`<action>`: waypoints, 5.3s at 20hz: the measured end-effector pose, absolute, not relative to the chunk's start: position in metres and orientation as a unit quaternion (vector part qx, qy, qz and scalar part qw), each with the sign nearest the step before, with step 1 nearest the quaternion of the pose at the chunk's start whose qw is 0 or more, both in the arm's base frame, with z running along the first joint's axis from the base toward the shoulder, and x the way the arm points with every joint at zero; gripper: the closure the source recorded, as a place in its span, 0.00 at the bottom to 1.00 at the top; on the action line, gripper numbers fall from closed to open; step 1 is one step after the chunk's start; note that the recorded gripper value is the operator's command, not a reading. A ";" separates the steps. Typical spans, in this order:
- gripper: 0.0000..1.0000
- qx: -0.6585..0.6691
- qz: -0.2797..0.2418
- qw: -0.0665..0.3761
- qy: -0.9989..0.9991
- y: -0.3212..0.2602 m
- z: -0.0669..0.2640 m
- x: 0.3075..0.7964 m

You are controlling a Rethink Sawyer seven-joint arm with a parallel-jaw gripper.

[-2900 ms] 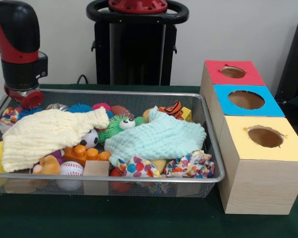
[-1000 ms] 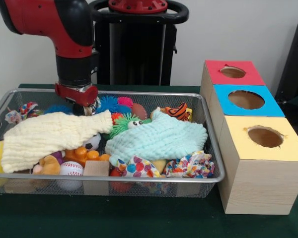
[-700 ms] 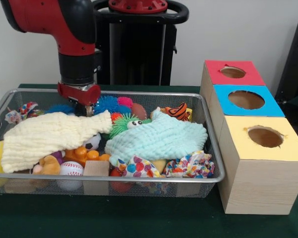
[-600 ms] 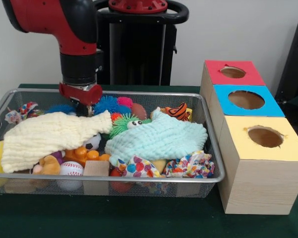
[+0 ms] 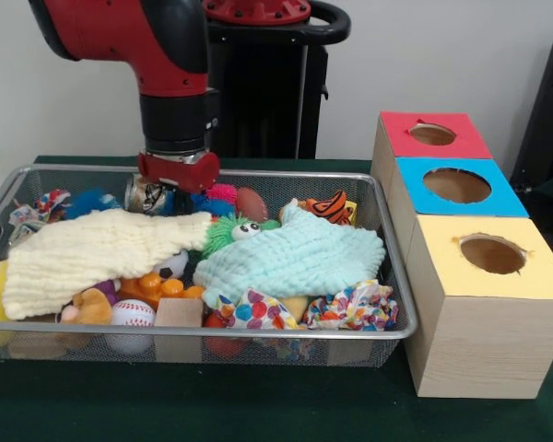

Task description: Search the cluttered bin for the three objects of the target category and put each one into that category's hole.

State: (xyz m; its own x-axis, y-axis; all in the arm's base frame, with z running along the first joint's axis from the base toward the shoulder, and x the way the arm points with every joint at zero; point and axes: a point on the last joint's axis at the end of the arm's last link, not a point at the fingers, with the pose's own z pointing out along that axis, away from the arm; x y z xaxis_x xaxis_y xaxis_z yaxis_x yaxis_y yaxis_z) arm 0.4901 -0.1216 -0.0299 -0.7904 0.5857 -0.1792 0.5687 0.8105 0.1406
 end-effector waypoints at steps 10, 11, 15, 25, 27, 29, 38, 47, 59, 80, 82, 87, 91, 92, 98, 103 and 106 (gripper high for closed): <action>1.00 0.282 0.038 0.113 0.952 -0.088 -0.011 0.509; 1.00 0.282 0.037 0.114 0.952 -0.088 -0.009 0.511; 1.00 0.284 0.033 0.104 0.953 -0.091 -0.005 0.512; 1.00 0.305 0.025 0.003 0.952 -0.114 -0.008 0.501; 1.00 0.310 0.028 0.002 0.950 -0.120 -0.008 0.503; 1.00 0.318 0.029 0.007 0.948 -0.130 -0.008 0.506; 1.00 0.320 0.024 0.021 0.947 -0.140 -0.006 0.519; 1.00 0.322 0.018 0.028 0.946 -0.151 -0.003 0.533; 1.00 0.333 0.017 0.032 0.942 -0.165 -0.002 0.533; 0.00 0.347 0.009 0.057 0.936 -0.195 0.002 0.551; 0.00 0.347 0.008 0.058 0.936 -0.196 0.002 0.552; 0.00 0.348 0.005 0.059 0.936 -0.203 0.004 0.559; 0.00 0.347 -0.001 0.053 0.937 -0.208 0.006 0.570; 0.00 0.346 -0.002 0.052 0.937 -0.208 0.006 0.572; 0.00 0.347 -0.004 0.053 0.936 -0.213 0.001 0.582; 0.00 0.352 -0.002 0.050 0.935 -0.218 -0.005 0.580; 0.00 0.357 -0.001 0.049 0.933 -0.223 -0.007 0.577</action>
